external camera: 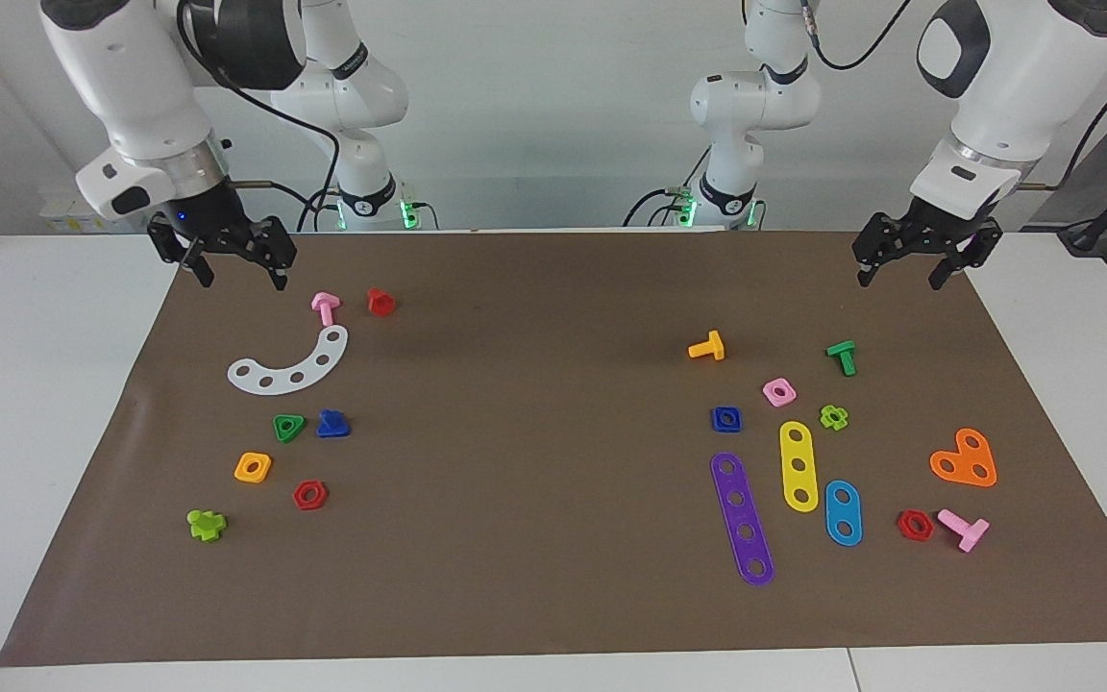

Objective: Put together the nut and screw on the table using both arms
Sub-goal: 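Reach the right gripper to the dark blue bolt and grasp it, then carry the blue bolt to the table centre and set it down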

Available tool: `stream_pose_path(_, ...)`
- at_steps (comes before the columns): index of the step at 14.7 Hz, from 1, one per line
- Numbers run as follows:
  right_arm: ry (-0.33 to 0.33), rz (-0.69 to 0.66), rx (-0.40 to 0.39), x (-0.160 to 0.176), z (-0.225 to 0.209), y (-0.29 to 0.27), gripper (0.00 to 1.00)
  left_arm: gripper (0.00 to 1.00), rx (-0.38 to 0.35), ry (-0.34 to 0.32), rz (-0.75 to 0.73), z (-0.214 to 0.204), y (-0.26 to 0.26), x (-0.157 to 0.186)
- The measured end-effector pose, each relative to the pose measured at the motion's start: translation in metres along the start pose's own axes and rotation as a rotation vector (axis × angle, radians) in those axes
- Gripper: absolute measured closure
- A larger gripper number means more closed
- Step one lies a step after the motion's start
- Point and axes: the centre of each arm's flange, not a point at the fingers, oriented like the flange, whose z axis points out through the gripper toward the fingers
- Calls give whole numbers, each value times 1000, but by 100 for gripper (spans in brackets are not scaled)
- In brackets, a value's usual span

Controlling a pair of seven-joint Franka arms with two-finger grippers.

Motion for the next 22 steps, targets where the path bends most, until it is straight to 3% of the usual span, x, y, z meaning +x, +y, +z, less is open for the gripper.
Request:
stream_pose_path(5,-21,-62,-6,10,109,-10,0,0,-10,-42,0,-13,1,-6)
stream_pose_path(9,-19,-89,-11,18,171,-12,0,0,-13,-78,5,-4,4,-7)
stream_pose_path(14,-9,-96,-14,24,202,-10,3,0,-15,-97,5,1,4,-9)
stream_pose_path(19,-3,-91,-11,27,218,-7,15,0,-15,-99,-9,2,-4,-10)
stream_pose_path(22,-5,-91,-11,27,222,-7,28,0,-15,-99,-10,2,-4,-10)
